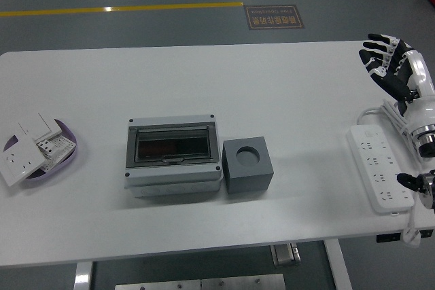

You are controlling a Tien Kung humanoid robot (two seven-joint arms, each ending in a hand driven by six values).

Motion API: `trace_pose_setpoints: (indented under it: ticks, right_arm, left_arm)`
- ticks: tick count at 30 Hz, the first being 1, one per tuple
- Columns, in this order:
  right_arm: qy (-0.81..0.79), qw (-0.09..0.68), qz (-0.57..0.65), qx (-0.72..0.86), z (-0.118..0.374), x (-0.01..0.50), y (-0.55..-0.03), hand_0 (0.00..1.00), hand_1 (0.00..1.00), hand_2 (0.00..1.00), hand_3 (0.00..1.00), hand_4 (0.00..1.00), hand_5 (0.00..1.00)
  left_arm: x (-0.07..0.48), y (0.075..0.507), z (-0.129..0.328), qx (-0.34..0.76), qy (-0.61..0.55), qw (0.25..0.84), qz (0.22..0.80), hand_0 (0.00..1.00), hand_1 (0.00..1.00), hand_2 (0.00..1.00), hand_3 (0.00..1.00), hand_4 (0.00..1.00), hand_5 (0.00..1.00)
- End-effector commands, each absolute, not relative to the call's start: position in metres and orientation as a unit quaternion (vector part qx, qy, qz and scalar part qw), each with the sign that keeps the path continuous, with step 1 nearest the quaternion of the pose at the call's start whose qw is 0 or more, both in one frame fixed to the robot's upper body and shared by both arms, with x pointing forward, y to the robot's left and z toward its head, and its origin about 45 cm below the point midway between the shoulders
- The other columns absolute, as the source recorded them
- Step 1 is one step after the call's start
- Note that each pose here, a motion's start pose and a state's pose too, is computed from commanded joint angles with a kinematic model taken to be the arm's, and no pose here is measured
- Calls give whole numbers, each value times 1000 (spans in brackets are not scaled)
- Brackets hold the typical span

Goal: Pick up the cylinder from the cube,place it in the box,flap close box

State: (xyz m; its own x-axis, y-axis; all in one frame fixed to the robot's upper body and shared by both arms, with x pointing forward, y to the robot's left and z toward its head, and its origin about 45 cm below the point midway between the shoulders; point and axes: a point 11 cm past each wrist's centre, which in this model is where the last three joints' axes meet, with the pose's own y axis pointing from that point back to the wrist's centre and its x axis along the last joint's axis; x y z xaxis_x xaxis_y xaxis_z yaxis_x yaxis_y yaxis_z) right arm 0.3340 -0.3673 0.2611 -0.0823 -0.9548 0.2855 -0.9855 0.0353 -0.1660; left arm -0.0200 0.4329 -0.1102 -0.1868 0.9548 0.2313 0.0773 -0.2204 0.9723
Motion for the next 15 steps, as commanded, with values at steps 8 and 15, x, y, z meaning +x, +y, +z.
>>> trace_pose_setpoints:
  ticks: [8,15]
  right_arm:
    - [-720,45,163,673,261,330,-372,750,696,727,747,842,397]
    - [-713,33,158,683,257,326,-370,744,692,725,742,843,392]
  left_arm:
    - [-24,433,-110,516,502,371,586,637,670,659,700,754,317]
    - [-36,434,-110,522,507,364,581,637,671,659,700,754,318]
